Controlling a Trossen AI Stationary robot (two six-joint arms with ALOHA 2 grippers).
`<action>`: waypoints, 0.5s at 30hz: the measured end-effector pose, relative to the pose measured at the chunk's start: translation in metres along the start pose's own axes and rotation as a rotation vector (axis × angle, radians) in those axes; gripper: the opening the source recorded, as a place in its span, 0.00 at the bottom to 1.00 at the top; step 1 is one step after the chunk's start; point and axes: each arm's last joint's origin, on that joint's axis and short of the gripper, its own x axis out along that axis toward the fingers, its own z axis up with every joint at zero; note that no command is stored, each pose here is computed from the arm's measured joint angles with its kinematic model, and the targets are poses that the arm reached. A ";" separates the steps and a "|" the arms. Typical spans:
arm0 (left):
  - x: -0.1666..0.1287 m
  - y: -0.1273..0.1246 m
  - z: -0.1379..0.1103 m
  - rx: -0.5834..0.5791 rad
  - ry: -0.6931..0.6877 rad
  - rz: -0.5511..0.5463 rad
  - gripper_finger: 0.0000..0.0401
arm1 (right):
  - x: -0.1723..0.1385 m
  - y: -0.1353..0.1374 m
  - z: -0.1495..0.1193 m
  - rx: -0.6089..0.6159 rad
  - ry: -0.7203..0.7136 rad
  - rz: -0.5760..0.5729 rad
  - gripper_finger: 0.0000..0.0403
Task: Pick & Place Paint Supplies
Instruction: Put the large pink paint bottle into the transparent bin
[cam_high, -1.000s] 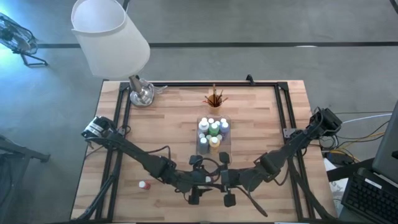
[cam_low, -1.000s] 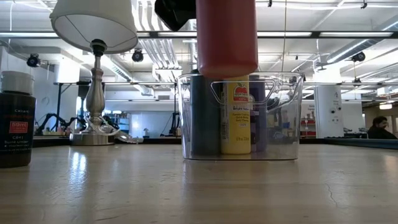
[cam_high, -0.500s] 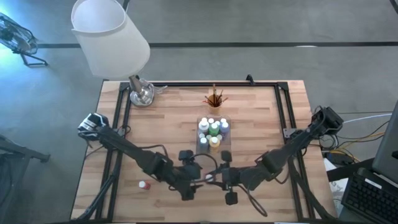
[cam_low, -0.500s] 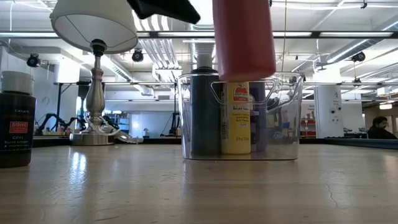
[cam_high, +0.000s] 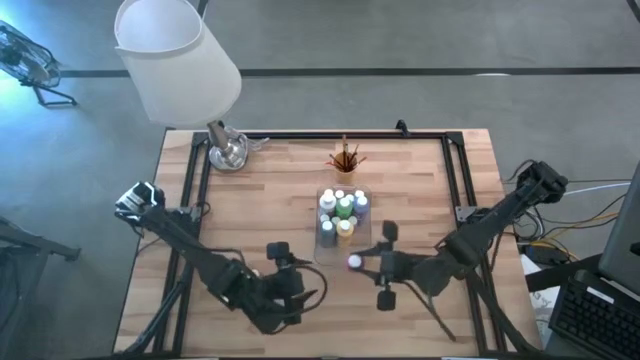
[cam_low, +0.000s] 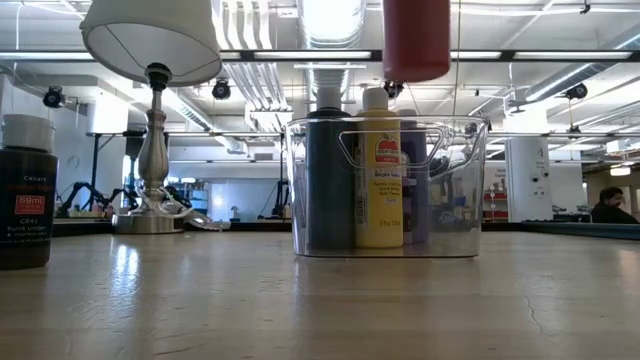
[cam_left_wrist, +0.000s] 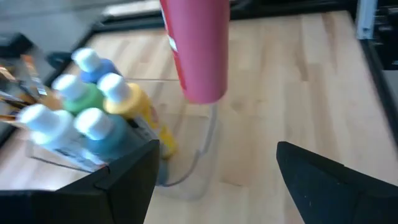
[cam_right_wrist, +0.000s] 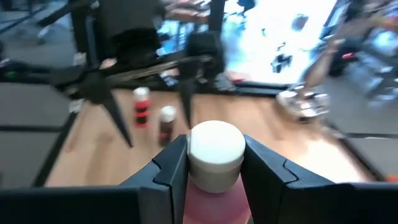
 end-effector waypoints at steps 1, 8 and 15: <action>-0.002 -0.001 -0.001 0.006 -0.012 0.020 0.81 | -0.004 -0.002 0.001 -0.002 -0.013 -0.023 0.28; -0.005 -0.009 -0.014 0.002 -0.102 0.113 0.81 | -0.017 -0.023 -0.018 0.026 -0.017 -0.131 0.28; 0.000 -0.011 -0.019 0.029 -0.152 0.122 0.81 | -0.021 -0.045 -0.048 0.082 -0.077 -0.171 0.28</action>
